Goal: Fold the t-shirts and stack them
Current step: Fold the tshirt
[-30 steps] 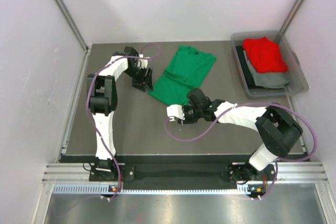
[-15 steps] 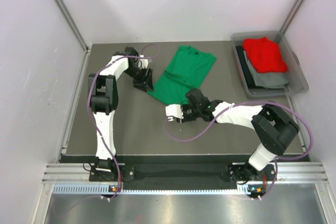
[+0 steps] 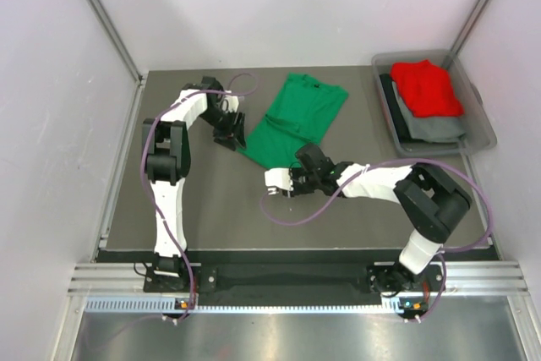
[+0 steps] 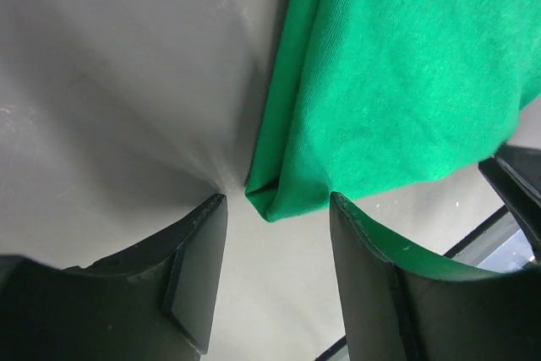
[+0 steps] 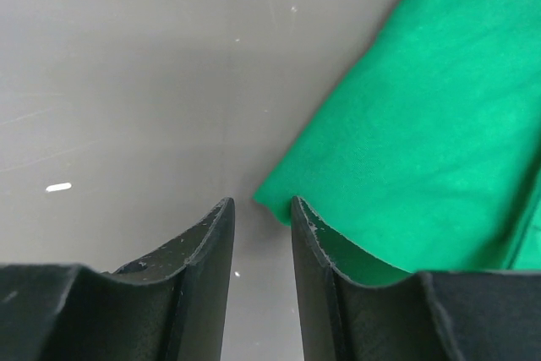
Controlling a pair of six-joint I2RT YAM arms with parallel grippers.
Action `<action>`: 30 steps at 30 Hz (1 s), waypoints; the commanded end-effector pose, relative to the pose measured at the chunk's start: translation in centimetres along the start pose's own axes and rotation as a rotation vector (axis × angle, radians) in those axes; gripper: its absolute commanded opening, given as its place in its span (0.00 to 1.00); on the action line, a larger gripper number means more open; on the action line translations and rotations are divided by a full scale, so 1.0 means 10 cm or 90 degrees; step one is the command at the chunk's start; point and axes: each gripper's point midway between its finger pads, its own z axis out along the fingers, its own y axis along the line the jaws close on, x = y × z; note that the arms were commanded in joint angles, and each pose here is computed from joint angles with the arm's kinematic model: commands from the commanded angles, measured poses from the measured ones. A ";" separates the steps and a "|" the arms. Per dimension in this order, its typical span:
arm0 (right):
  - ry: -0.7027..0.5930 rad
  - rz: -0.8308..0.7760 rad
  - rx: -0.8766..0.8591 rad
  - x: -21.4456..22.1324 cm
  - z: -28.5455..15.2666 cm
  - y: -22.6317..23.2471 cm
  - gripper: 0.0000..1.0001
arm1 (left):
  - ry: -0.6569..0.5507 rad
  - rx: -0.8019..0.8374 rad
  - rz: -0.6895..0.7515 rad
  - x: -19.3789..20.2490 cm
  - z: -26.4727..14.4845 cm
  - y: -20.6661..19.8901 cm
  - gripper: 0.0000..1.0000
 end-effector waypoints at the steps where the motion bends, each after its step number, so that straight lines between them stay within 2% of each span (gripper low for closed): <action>1: -0.007 -0.017 0.010 -0.14 0.05 -0.14 0.33 | 0.018 -0.003 0.009 0.05 -0.03 -0.02 0.57; 6: 0.005 -0.016 0.014 -0.13 0.10 -0.19 0.31 | 0.034 0.003 0.013 0.07 0.08 -0.06 0.54; 9: 0.013 -0.014 0.021 -0.10 0.12 -0.22 0.23 | 0.050 0.006 0.020 0.11 0.17 -0.09 0.43; 10: 0.018 -0.010 0.029 -0.09 0.12 -0.24 0.17 | 0.052 0.007 0.021 0.11 0.19 -0.11 0.36; 13: 0.029 -0.007 0.027 -0.06 0.13 -0.23 0.05 | 0.056 0.014 0.027 0.11 0.24 -0.16 0.25; 14: 0.032 -0.006 0.028 -0.05 0.13 -0.23 0.03 | 0.054 0.016 0.030 0.10 0.24 -0.17 0.09; 15: 0.034 -0.002 0.031 -0.04 0.11 -0.24 0.00 | 0.052 0.016 0.032 0.09 0.23 -0.19 0.00; 21: 0.041 0.019 0.056 -0.02 -0.18 -0.22 0.00 | 0.012 0.036 0.069 0.14 -0.06 -0.52 0.00; 22: 0.045 0.022 0.057 -0.01 -0.24 -0.21 0.00 | -0.007 0.040 0.091 0.14 -0.19 -0.67 0.00; 30: 0.031 0.033 0.118 -0.13 -0.89 -0.26 0.00 | -0.016 0.037 0.219 0.51 -0.27 -1.40 0.00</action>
